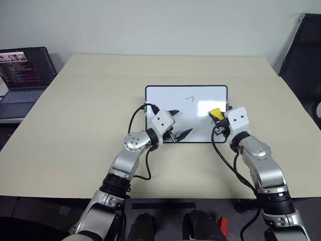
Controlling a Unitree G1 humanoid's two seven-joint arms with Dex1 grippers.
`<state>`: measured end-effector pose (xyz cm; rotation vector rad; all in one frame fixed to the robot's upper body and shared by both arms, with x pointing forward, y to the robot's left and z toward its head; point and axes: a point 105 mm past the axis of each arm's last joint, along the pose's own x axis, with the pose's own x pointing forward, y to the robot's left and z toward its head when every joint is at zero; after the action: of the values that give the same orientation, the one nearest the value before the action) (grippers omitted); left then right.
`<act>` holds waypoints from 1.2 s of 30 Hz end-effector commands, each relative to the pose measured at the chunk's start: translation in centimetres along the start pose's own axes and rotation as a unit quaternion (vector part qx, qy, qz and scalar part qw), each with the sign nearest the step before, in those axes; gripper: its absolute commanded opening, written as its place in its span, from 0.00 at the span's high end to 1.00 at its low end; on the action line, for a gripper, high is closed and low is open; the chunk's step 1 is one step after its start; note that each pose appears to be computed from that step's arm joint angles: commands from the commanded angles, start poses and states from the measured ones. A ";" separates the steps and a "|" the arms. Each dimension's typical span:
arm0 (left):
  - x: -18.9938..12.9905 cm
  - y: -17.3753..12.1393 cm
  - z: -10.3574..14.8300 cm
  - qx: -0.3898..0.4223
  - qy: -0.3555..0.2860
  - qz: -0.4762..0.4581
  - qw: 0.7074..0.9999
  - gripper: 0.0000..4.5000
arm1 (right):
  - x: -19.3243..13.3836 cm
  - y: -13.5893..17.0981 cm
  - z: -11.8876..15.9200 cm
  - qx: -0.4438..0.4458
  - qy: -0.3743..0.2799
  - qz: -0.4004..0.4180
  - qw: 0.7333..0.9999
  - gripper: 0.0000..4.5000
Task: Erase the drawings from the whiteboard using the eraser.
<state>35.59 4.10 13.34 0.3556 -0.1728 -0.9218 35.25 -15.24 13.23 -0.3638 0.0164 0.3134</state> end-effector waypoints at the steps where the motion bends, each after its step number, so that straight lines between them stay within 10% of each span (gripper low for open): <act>1: -0.4 0.6 1.1 0.016 -0.020 0.012 1.000 0.00 | -1.1 0.9 -1.9 -0.009 0.040 0.028 0.999 0.79; 21: 0.2 -1.4 1.5 0.011 -0.031 -0.013 0.999 0.00 | -4.4 -1.2 -2.6 -0.016 0.056 -0.002 0.998 0.79; 36: -2.5 0.8 0.4 0.087 0.024 0.078 0.993 0.00 | 0.2 -0.8 6.0 -0.067 -0.115 0.010 0.991 0.79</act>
<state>34.86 6.98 12.56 0.4860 -0.1556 -0.7636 35.51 -14.84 17.57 -0.4124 -0.1440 0.3439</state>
